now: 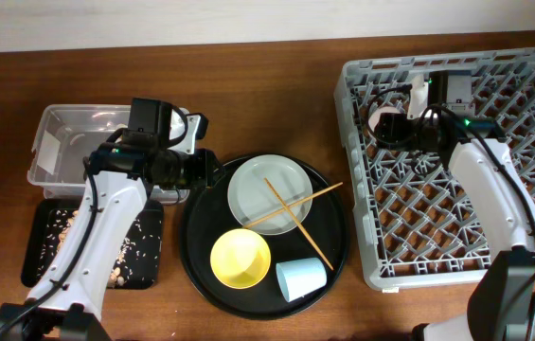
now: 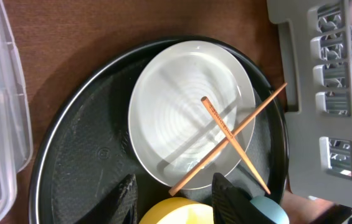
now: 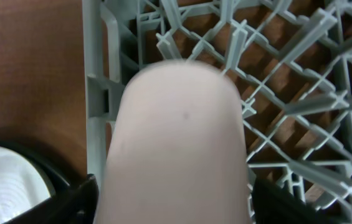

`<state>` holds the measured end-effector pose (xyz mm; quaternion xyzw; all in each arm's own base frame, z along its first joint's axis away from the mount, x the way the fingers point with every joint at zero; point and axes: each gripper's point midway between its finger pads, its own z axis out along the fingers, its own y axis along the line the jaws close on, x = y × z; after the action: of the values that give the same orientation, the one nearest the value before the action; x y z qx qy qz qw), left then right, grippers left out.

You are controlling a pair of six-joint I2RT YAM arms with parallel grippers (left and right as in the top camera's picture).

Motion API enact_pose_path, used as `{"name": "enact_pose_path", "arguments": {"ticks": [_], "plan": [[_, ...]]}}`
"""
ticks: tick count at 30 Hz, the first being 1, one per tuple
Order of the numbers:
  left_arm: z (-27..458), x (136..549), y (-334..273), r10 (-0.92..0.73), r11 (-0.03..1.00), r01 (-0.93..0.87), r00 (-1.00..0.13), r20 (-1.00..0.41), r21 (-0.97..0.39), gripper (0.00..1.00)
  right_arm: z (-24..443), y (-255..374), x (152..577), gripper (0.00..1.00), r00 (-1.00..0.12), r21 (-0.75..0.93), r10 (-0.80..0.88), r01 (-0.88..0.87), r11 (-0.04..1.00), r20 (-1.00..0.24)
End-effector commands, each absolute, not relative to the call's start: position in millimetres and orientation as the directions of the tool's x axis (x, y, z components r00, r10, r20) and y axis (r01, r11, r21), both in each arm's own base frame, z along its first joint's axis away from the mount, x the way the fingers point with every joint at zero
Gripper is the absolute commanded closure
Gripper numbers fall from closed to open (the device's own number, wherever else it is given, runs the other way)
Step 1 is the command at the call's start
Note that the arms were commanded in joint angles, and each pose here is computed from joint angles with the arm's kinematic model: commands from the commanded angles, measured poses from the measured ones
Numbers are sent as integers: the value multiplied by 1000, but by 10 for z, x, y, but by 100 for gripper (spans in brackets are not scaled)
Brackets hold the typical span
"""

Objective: Sort waste into correct bins and load items into the dishwasher rack

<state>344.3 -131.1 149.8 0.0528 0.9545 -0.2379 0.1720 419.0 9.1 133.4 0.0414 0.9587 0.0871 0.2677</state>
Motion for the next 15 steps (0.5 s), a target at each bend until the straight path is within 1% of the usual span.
{"name": "enact_pose_path", "arguments": {"ticks": [1,4,6,9,12,15], "plan": [[1519,3436,-1268,30,891,195,-926,-375,-409,61,1389,106,4208,8,-848,191,120,23,981,-516],[1518,3435,-1267,29,891,194,-927,-374,-410,61,1416,106,4211,8,-845,191,120,21,981,-522],[1510,3415,-1271,32,891,192,-930,-367,-410,61,1524,107,4199,8,-836,191,120,18,981,-536],[1481,3347,-1269,36,893,182,-940,-338,-411,61,1831,133,4110,8,-816,200,119,3,980,-566],[1444,3209,-1371,74,890,198,-952,-298,-411,61,2157,231,3897,8,-805,240,118,-32,970,-582],[1405,3006,-1569,145,879,243,-956,-255,-411,61,2437,288,3523,4,-802,258,117,-48,965,-586]]}}
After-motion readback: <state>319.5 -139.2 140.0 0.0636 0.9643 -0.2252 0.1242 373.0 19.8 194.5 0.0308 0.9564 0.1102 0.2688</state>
